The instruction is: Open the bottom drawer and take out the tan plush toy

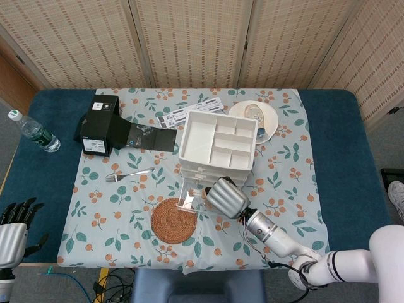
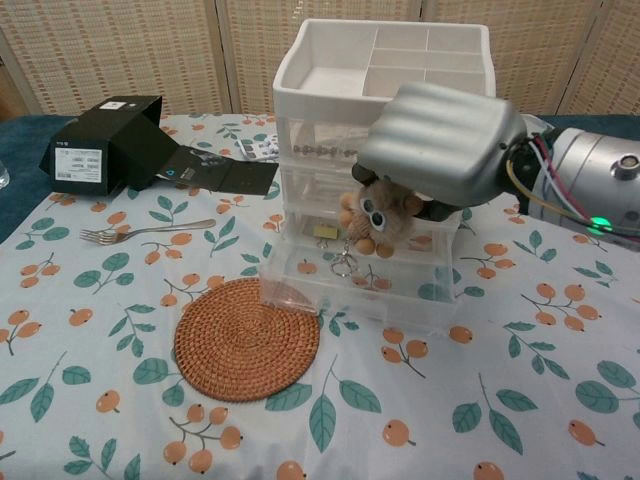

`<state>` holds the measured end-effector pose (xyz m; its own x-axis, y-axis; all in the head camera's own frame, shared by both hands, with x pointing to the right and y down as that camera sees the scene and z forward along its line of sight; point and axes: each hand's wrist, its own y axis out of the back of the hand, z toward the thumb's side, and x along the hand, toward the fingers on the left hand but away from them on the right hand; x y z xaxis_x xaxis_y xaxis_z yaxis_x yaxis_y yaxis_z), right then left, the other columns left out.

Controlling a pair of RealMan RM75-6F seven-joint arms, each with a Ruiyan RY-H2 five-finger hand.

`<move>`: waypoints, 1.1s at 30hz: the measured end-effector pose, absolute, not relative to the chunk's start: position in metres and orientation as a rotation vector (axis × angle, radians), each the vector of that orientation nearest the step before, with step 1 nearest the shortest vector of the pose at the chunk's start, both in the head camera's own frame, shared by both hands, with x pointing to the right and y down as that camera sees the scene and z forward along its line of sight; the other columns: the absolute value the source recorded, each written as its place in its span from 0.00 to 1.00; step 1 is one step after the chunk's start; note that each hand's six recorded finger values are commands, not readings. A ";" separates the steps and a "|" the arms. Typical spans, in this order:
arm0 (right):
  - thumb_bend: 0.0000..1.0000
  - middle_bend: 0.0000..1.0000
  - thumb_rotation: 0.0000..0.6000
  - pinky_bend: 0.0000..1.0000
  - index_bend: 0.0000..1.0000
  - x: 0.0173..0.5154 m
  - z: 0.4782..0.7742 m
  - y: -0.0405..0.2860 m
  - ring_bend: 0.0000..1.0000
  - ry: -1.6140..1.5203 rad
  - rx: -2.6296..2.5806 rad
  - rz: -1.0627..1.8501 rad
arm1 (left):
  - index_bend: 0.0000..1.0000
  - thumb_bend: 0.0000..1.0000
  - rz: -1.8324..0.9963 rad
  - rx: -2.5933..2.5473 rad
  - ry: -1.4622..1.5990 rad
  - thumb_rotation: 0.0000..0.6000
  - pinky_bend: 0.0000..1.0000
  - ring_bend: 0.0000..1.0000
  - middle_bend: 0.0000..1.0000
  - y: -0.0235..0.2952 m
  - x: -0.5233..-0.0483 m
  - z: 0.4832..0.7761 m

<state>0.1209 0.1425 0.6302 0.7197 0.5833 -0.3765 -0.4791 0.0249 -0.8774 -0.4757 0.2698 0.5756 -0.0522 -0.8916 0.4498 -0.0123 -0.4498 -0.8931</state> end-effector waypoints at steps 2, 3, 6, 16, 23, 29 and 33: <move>0.44 0.88 1.00 1.00 0.59 0.131 0.621 0.142 1.00 -0.123 -1.315 0.827 | 0.21 0.25 -1.582 -1.520 0.991 1.00 0.10 0.14 0.14 0.269 -0.474 0.575; 0.44 0.88 1.00 1.00 0.59 0.136 0.618 0.142 1.00 -0.132 -1.318 0.829 | 0.21 0.25 -1.580 -1.520 0.991 1.00 0.10 0.14 0.14 0.268 -0.474 0.575; 0.44 0.88 1.00 1.00 0.59 0.153 0.610 0.145 1.00 -0.152 -1.328 0.841 | 0.21 0.25 -1.580 -1.516 0.989 1.00 0.10 0.14 0.14 0.268 -0.473 0.574; 0.44 0.88 1.00 1.00 0.59 0.178 0.610 0.171 1.00 -0.165 -1.424 0.833 | 0.21 0.25 -1.563 -1.525 0.977 1.00 0.10 0.14 0.14 0.265 -0.465 0.573; 0.44 0.88 1.00 1.00 0.59 0.166 0.625 0.187 1.00 -0.115 -1.472 0.806 | 0.21 0.25 -1.570 -1.521 0.978 1.00 0.10 0.14 0.14 0.266 -0.466 0.572; 0.44 0.88 1.00 1.00 0.59 0.156 0.635 0.199 1.00 -0.073 -1.494 0.781 | 0.21 0.25 -1.580 -1.520 0.977 1.00 0.10 0.14 0.14 0.269 -0.469 0.572; 0.44 0.88 1.00 1.00 0.57 0.151 0.639 0.204 1.00 -0.057 -1.502 0.772 | 0.21 0.25 -1.582 -1.521 0.978 1.00 0.10 0.14 0.14 0.269 -0.469 0.573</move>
<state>0.1511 0.2042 0.6392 0.7652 0.4870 -0.4210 -0.4203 -0.1175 -0.8998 -0.4695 0.2690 0.5733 -0.0423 -0.8916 0.4508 -0.0042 -0.4511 -0.8925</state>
